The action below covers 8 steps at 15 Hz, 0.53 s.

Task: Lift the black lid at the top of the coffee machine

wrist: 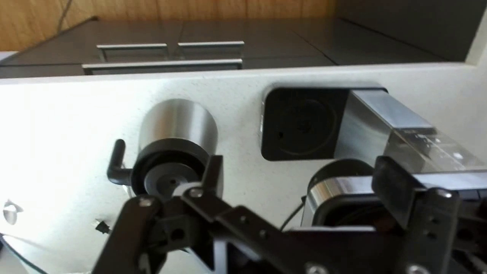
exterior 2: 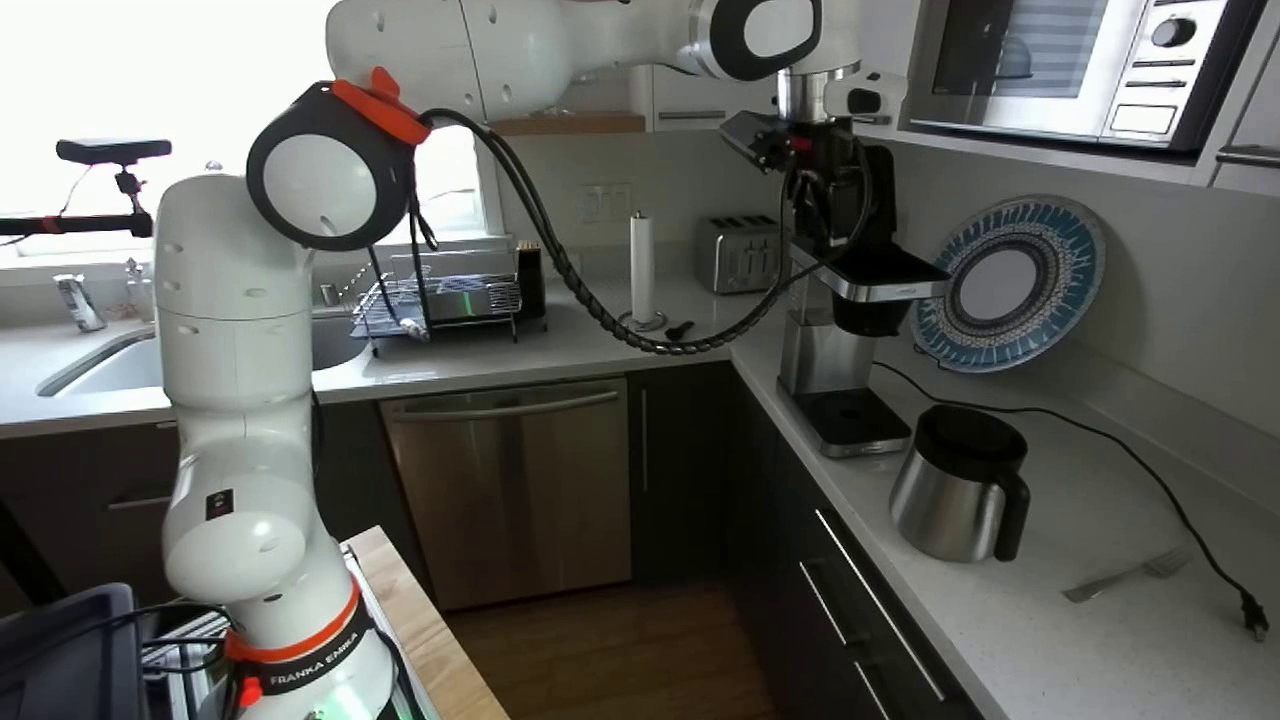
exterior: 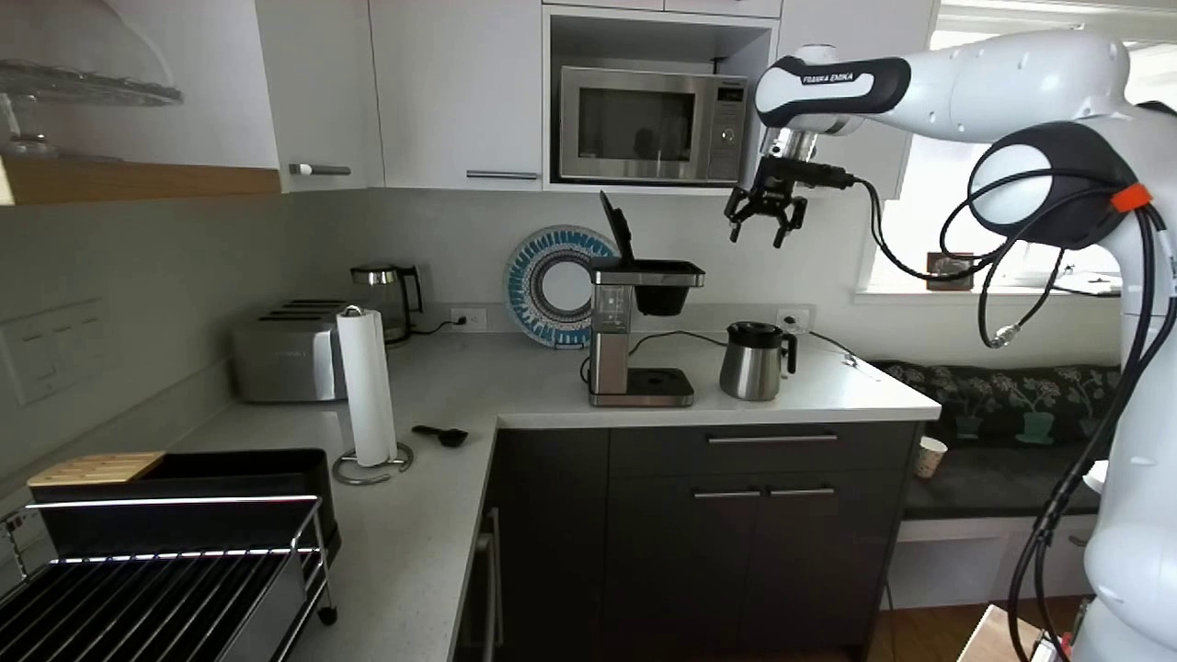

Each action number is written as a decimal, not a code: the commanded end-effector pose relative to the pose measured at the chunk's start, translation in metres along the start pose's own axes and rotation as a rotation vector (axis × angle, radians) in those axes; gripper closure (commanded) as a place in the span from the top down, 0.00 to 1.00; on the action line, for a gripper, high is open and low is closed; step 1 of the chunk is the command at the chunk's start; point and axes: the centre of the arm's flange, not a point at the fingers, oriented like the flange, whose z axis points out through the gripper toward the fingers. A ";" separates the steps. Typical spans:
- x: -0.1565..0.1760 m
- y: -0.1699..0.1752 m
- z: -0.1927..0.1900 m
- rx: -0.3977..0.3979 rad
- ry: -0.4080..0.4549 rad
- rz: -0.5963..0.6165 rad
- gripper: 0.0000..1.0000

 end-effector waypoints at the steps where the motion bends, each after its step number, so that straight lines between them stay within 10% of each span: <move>1: -0.050 0.005 -0.024 -0.125 -0.056 -0.155 1.00; 8: -0.115 0.015 -0.076 -0.037 -0.147 -0.488 1.00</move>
